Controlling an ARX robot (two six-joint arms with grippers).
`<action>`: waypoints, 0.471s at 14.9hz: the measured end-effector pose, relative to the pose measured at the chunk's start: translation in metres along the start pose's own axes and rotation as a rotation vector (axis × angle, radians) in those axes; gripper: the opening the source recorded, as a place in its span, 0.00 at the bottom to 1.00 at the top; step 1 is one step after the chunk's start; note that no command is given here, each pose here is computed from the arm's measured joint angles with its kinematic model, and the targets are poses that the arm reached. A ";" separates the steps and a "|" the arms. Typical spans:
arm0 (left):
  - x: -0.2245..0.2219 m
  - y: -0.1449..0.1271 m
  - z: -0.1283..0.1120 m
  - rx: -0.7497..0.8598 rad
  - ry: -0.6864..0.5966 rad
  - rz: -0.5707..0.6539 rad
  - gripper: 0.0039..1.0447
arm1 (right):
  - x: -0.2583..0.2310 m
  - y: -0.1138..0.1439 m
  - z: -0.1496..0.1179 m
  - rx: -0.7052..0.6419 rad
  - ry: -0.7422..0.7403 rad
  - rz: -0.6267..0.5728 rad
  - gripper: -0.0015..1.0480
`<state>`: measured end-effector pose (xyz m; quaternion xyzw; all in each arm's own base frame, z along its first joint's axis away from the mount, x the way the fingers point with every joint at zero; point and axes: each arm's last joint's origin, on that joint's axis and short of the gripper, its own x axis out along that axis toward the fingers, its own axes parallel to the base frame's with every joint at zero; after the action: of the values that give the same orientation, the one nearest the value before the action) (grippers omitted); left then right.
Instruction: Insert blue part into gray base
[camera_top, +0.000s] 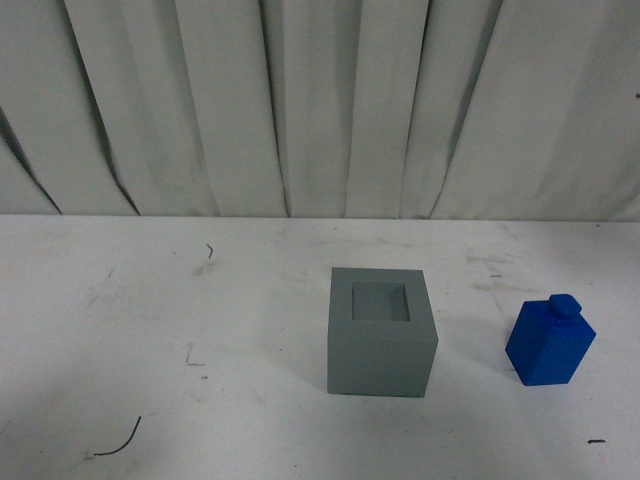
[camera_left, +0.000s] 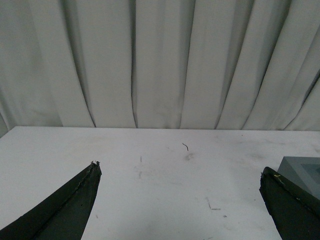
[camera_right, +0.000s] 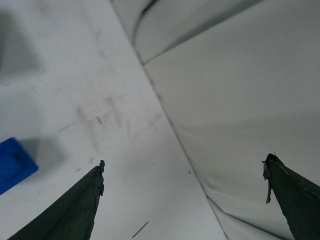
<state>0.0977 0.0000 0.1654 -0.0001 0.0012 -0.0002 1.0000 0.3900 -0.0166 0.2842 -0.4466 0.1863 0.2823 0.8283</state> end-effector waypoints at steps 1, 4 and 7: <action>0.000 0.000 0.000 0.000 0.000 0.000 0.94 | 0.009 0.006 0.000 -0.069 0.027 0.076 0.94; 0.000 0.000 0.000 0.000 0.000 0.001 0.94 | 0.034 0.020 -0.008 -0.203 0.108 0.215 0.94; 0.000 0.000 0.000 0.000 0.000 0.000 0.94 | 0.050 0.034 -0.008 -0.246 0.152 0.409 0.94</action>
<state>0.0977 0.0000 0.1654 -0.0001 0.0010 0.0000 1.0000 0.4064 0.0071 0.2302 -0.5170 0.2990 0.4304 0.6768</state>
